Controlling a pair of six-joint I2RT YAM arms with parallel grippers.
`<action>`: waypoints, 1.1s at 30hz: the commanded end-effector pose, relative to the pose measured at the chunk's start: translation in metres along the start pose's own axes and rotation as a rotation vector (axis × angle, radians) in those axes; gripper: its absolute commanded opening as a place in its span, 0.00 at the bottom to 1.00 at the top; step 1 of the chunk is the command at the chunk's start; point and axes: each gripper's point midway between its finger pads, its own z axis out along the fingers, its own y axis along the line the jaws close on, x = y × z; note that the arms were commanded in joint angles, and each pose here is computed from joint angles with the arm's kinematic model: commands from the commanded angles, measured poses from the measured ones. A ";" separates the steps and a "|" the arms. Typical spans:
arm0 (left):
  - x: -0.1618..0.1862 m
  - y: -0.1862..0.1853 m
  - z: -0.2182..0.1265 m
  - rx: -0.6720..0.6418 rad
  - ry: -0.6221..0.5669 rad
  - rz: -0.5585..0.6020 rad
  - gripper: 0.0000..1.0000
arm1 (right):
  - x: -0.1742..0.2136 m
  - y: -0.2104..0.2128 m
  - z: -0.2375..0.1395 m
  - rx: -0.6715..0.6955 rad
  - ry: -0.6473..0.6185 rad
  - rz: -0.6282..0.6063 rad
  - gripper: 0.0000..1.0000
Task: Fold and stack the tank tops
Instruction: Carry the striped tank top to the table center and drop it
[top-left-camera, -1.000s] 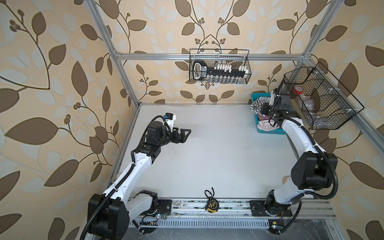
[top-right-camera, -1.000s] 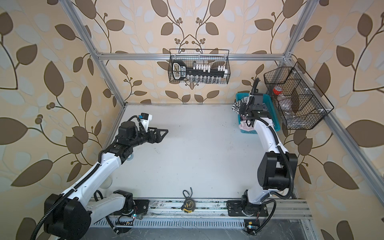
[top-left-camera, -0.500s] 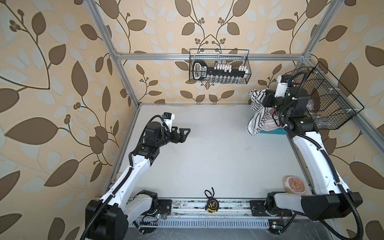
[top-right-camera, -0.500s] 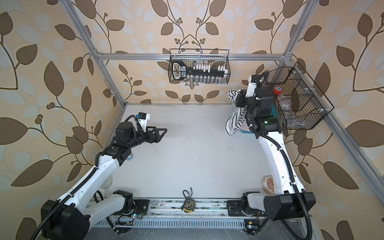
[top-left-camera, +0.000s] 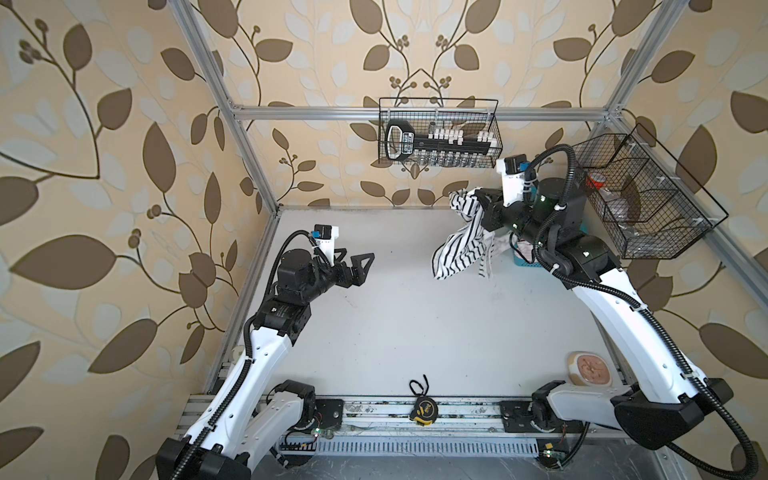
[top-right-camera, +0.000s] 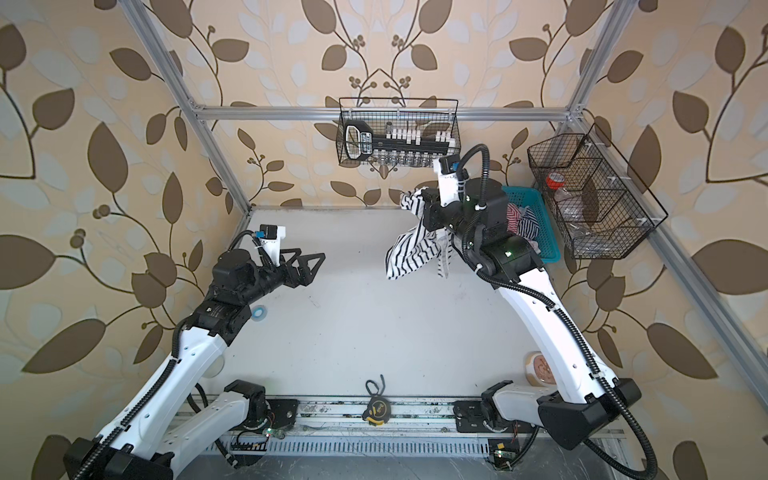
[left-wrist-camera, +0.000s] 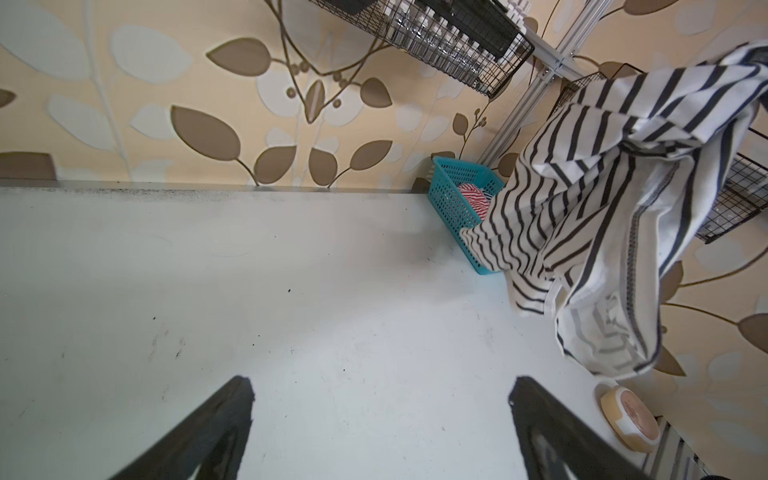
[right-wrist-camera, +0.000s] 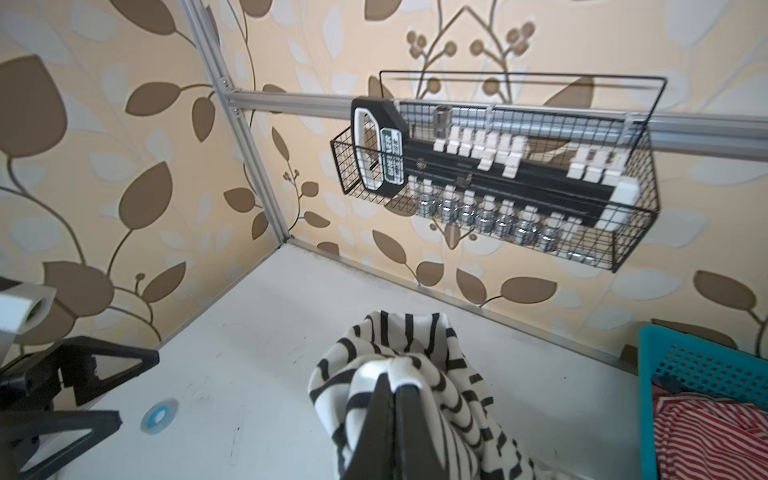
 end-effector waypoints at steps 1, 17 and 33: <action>-0.012 -0.005 -0.010 -0.018 -0.040 0.017 0.99 | 0.040 0.023 0.020 -0.103 0.133 -0.007 0.00; -0.010 0.013 -0.030 -0.180 -0.003 -0.006 0.99 | 0.251 0.146 0.102 -0.470 0.748 0.091 0.01; 0.063 0.036 -0.020 -0.270 0.310 -0.219 0.97 | 0.280 0.081 0.036 -0.246 0.781 0.197 0.60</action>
